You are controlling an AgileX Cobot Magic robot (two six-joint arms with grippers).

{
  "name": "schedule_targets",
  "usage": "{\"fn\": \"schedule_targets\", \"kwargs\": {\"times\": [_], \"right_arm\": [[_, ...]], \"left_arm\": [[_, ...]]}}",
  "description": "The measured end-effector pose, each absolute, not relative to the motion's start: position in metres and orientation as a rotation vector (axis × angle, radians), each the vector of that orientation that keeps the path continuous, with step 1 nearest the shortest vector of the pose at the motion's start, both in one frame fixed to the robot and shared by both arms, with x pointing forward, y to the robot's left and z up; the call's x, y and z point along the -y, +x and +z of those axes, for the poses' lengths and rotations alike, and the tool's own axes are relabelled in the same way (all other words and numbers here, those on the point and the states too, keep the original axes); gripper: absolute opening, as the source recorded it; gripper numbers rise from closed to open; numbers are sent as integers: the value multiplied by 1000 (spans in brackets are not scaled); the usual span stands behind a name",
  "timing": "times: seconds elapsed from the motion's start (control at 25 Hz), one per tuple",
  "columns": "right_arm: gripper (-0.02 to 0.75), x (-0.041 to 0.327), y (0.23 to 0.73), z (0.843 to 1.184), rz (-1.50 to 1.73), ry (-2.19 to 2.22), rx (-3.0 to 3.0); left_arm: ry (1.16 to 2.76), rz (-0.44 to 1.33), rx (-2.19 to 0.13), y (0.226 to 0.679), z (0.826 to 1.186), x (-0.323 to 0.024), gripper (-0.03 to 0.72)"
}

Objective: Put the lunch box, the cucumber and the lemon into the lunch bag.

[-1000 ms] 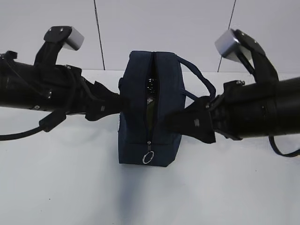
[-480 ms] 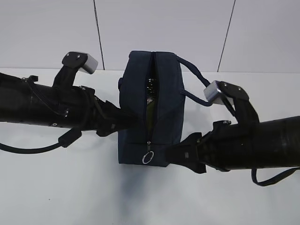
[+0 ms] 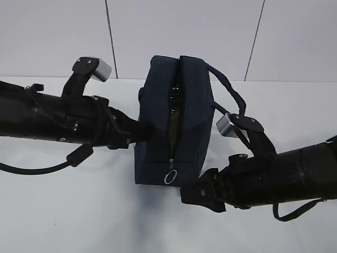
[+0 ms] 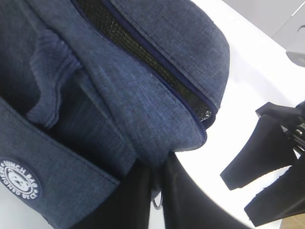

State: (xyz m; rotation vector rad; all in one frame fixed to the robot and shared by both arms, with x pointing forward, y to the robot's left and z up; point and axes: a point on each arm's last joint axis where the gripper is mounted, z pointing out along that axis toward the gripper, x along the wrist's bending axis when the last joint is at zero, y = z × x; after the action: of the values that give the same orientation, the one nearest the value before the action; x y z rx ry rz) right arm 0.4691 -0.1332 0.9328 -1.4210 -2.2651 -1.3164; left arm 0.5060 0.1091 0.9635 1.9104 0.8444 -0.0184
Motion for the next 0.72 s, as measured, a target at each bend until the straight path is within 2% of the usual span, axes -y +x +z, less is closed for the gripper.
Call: {"fn": "schedule_targets", "kwargs": {"times": [0.72], "right_arm": [[368, 139, 473, 928, -1282, -1465, 2368]], "left_arm": [[1878, -83, -833, 503, 966, -106, 11]]}}
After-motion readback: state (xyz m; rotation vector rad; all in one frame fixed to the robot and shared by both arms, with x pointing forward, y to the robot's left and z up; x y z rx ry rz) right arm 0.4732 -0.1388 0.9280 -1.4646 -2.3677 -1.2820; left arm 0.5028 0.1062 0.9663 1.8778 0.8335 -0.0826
